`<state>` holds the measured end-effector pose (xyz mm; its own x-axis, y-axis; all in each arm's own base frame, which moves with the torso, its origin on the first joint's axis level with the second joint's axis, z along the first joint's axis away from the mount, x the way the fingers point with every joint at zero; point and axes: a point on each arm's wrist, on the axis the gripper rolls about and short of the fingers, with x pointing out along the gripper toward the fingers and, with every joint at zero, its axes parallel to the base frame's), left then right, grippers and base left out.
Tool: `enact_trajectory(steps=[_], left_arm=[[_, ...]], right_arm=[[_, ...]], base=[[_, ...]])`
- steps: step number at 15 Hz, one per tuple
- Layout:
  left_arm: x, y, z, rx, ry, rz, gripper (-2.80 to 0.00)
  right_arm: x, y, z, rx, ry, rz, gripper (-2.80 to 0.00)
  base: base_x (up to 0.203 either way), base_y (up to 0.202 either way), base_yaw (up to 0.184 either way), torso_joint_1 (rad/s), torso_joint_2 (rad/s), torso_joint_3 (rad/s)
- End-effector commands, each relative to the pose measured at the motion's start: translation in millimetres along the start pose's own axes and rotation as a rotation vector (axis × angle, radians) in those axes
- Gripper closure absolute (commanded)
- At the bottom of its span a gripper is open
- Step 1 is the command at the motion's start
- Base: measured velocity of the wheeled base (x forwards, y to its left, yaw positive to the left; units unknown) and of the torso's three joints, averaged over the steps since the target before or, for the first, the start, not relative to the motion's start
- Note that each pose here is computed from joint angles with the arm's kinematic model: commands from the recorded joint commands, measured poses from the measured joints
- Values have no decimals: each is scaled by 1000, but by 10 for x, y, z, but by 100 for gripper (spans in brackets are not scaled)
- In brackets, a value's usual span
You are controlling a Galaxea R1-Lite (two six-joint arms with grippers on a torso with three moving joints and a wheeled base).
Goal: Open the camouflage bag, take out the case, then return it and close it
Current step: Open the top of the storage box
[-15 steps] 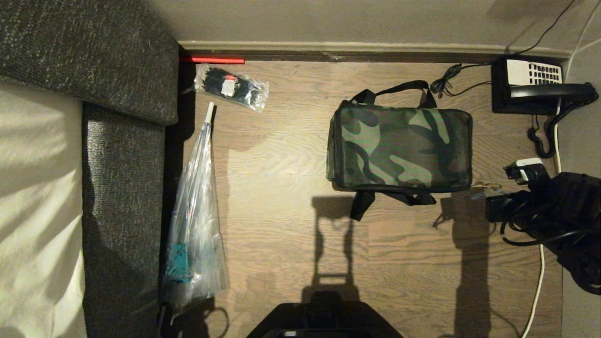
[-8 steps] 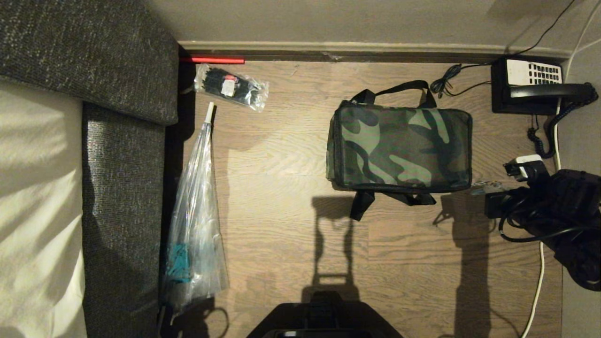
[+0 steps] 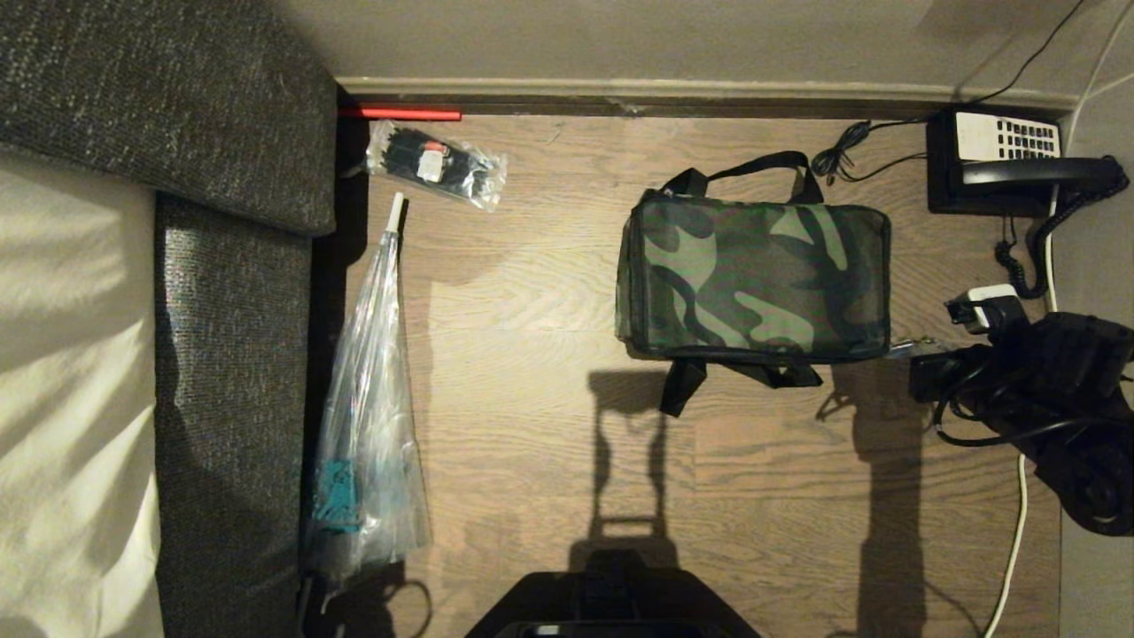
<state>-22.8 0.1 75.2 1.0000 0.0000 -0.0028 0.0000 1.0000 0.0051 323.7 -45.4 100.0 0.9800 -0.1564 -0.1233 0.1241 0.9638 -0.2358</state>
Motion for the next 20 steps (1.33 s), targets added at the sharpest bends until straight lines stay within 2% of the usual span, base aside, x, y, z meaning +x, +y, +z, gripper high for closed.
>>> enact_trajectory(steps=[1, 20], left_arm=[[1, 0, -5, 0, 2, 0, 0], [1, 0, -5, 0, 2, 0, 0]], right_arm=[[36, 2, -7, -2, -7, -2, 0], [151, -89, 146, 5, -78, -22, 0]], base=[[0, 0, 0, 0, 0, 0], [0, 0, 0, 0, 0, 0]])
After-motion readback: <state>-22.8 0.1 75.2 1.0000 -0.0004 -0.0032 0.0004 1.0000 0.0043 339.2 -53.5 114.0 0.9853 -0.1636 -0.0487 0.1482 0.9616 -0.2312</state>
